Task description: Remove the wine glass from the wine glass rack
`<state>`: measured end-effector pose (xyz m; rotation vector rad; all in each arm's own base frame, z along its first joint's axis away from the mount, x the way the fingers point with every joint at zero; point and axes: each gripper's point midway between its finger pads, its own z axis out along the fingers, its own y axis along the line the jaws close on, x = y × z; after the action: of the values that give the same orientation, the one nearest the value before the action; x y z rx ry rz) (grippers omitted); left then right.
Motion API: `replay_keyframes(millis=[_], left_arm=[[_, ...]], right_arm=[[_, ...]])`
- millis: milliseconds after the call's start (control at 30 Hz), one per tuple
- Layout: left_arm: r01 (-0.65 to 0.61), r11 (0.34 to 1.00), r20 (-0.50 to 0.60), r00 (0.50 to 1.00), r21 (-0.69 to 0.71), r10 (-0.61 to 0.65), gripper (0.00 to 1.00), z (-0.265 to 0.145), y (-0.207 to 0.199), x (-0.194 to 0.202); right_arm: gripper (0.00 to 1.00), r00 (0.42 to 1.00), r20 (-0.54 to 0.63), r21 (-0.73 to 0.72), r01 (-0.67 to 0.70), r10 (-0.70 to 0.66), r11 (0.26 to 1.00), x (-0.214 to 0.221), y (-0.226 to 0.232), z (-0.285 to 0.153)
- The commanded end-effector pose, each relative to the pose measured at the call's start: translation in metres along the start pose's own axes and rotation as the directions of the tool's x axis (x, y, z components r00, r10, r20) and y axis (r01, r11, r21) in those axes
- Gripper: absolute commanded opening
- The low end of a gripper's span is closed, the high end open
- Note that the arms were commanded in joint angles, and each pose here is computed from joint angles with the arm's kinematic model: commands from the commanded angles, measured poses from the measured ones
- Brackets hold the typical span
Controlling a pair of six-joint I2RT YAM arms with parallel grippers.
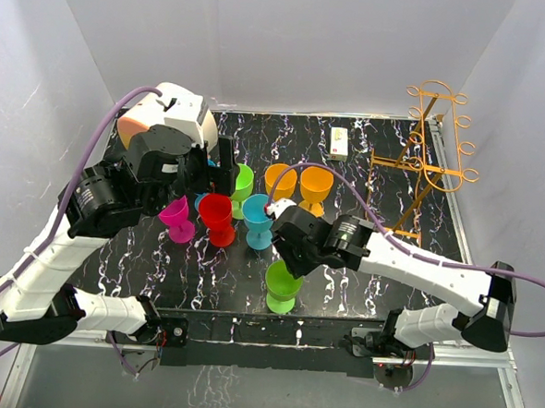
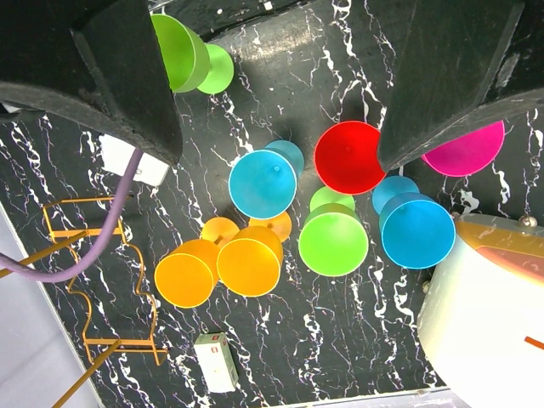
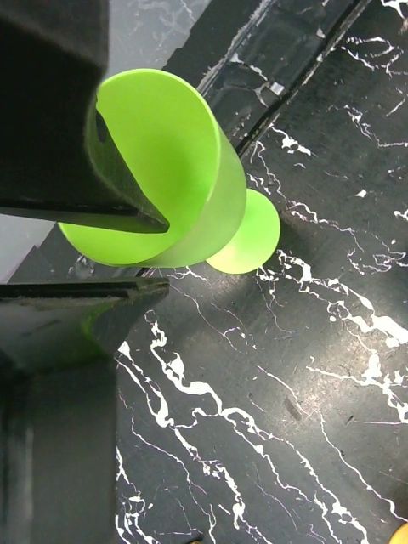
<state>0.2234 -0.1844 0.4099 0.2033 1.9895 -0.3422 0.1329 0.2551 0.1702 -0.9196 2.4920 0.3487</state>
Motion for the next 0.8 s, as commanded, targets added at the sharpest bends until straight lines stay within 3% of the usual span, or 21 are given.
replay_keyframes(millis=[0,167,400,767], left_arm=[[0.009,1.0,0.027,1.0,-0.009,-0.009,0.98,-0.009,0.007,-0.006],[0.008,1.0,0.026,1.0,-0.009,-0.008,0.98,-0.01,0.008,-0.006],[0.011,1.0,0.025,1.0,-0.007,-0.011,0.98,-0.013,0.01,-0.005],[0.028,1.0,0.017,0.999,0.0,-0.028,0.98,-0.019,0.012,-0.002]], right_arm=[[0.22,0.997,0.067,0.05,-0.049,0.046,0.998,-0.015,-0.003,0.005],[0.0,0.978,0.191,0.159,-0.118,0.087,0.98,-0.039,-0.024,-0.006],[0.0,0.936,0.291,0.135,-0.244,0.197,0.96,-0.073,-0.065,-0.007],[0.0,0.936,0.26,0.197,-0.293,0.238,0.935,-0.087,-0.123,0.019]])
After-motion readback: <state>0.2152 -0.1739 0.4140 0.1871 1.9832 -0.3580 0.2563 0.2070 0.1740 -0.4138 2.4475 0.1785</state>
